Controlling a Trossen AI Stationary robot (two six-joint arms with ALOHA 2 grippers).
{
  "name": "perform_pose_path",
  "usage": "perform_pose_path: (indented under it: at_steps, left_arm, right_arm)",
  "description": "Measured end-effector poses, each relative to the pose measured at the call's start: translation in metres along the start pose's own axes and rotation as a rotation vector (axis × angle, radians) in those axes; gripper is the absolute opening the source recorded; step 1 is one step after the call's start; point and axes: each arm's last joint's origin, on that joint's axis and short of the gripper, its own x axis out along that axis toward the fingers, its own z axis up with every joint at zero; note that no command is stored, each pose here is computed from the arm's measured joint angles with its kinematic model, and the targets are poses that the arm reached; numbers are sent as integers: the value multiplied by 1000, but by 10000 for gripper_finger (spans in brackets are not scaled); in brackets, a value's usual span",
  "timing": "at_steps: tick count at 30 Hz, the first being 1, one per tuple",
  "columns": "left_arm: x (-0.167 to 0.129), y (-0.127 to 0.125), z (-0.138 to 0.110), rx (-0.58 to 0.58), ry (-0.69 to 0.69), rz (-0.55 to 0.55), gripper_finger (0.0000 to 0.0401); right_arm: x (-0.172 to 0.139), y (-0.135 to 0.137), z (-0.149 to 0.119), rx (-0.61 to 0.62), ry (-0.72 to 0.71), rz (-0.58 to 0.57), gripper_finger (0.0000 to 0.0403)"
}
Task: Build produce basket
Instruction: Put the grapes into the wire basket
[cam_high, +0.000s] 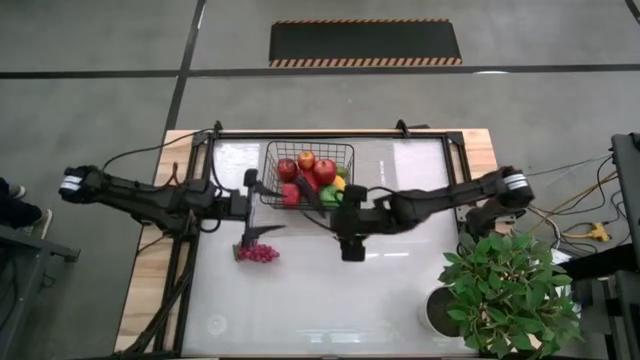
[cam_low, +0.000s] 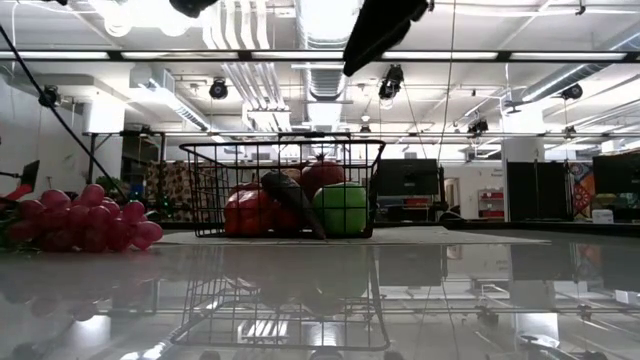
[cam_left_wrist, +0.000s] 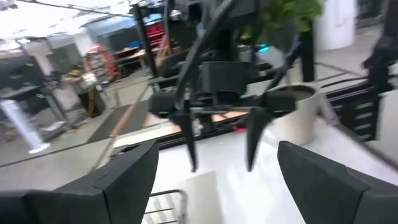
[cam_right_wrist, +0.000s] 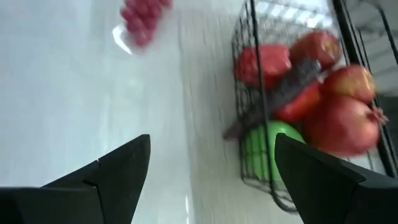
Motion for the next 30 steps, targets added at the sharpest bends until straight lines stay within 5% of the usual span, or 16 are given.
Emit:
perform_pose_path:
  at_steps: [8, 12, 20, 27, 30]
  left_arm:
    - [3, -29, -8, -134, 65, -138, 311]
    - [8, -43, -19, -223, 203, -195, 311]
    - [9, -69, -49, -389, 819, -177, 311]
    - [-1, -76, -71, -367, 1427, -82, 310]
    - [-4, -78, -79, -298, 1569, -76, 300]
  right_arm:
    - [7, 9, -36, -28, -315, 118, 325]
    - [15, 10, -52, -51, -453, 166, 325]
    - [14, 8, -73, -42, -547, 164, 325]
    - [12, 7, -77, -30, -552, 166, 325]
    - [16, 8, -78, -33, -542, 167, 325]
